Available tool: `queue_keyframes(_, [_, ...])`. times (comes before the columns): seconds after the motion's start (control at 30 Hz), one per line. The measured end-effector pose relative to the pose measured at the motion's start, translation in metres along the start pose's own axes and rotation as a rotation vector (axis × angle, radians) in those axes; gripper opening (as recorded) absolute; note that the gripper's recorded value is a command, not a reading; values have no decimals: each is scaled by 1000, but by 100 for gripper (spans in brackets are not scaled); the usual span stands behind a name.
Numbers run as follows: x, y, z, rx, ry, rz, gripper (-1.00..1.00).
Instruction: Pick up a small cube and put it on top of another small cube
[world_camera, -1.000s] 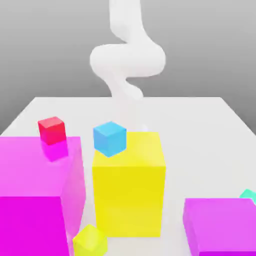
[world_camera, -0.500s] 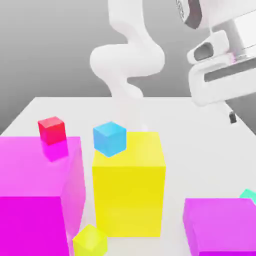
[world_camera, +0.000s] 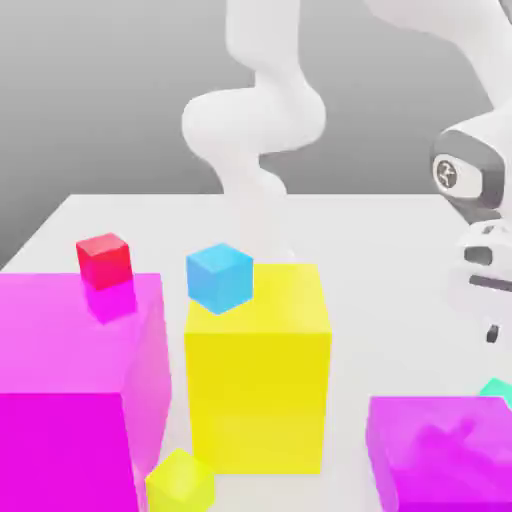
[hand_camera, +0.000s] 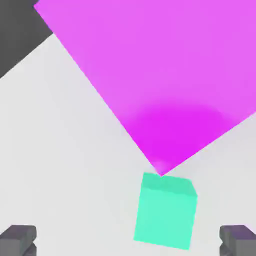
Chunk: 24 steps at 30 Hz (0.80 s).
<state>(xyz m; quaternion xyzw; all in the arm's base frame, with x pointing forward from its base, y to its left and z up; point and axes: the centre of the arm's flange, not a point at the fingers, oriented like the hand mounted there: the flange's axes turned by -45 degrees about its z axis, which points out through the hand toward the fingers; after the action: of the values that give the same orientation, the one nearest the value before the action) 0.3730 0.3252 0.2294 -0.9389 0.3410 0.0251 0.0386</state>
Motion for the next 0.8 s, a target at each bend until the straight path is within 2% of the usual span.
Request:
queue_keyframes(0.13, [-22,7,36,-46,64,66,0])
queue_keyframes(0.3, [-21,11,92,-50,76,75,0])
queue_keyframes(0.33, [-21,12,100,-51,76,76,-100])
queue_keyframes(0.57, [-21,12,99,-49,76,76,-100])
queue_keyframes(0.73, [-25,8,48,-49,77,76,-100])
queue_keyframes(0.8, [-16,10,34,-58,52,40,-100])
